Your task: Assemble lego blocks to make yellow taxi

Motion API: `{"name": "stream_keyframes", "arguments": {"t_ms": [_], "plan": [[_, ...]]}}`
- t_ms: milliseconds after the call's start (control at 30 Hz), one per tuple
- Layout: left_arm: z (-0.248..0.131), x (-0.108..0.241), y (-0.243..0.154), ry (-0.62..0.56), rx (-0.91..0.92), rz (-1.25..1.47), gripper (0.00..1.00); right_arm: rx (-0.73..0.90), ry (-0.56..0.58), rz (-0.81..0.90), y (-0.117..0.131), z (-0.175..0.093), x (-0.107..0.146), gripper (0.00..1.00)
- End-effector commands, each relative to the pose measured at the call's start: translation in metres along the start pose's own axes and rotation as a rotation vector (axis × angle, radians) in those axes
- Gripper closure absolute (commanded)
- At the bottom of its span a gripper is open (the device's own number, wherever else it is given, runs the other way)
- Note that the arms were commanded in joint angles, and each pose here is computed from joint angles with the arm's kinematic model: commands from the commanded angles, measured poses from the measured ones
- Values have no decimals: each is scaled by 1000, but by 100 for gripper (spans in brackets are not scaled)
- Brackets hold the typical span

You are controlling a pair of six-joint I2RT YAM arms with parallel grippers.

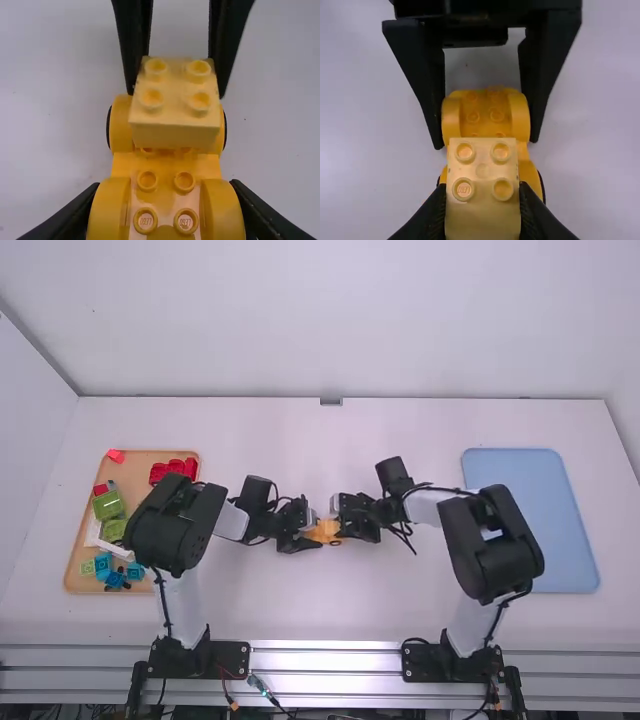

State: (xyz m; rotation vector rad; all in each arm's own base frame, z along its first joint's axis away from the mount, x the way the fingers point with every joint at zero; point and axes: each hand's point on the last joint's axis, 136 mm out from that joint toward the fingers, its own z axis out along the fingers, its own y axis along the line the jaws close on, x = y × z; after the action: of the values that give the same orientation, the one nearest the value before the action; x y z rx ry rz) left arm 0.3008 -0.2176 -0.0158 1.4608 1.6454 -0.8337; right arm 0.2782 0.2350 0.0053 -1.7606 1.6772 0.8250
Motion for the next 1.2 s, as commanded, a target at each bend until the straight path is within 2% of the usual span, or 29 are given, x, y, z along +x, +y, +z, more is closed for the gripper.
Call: {"name": "stream_keyframes", "arguments": {"t_ms": [0,333,433,533,567,633,667,833,900,1167], "plan": [[1,1,-1,-1,10,-2,48,-1,-5,7,3,-2,0,87],[1,2,-3,0,16,-11,47,27,0,-8,3,1,6,86],[1,2,-3,0,16,-11,47,39,22,12,1,1,10,80],[1,2,-3,0,16,-11,46,38,15,12,1,1,9,53],[1,2,-3,0,16,-11,46,38,13,11,1,1,8,52],[1,2,-3,0,16,-11,45,28,-26,-2,1,0,0,36],[1,2,-2,0,15,-10,45,29,-43,-3,-2,-2,-3,34],[1,2,-2,0,15,-10,45,30,-168,-29,-11,-21,-31,31],[1,2,-2,0,15,-10,46,37,-178,-33,-12,-24,-34,31],[1,1,0,0,15,-13,45,53,-132,27,-15,-30,-17,28]]}}
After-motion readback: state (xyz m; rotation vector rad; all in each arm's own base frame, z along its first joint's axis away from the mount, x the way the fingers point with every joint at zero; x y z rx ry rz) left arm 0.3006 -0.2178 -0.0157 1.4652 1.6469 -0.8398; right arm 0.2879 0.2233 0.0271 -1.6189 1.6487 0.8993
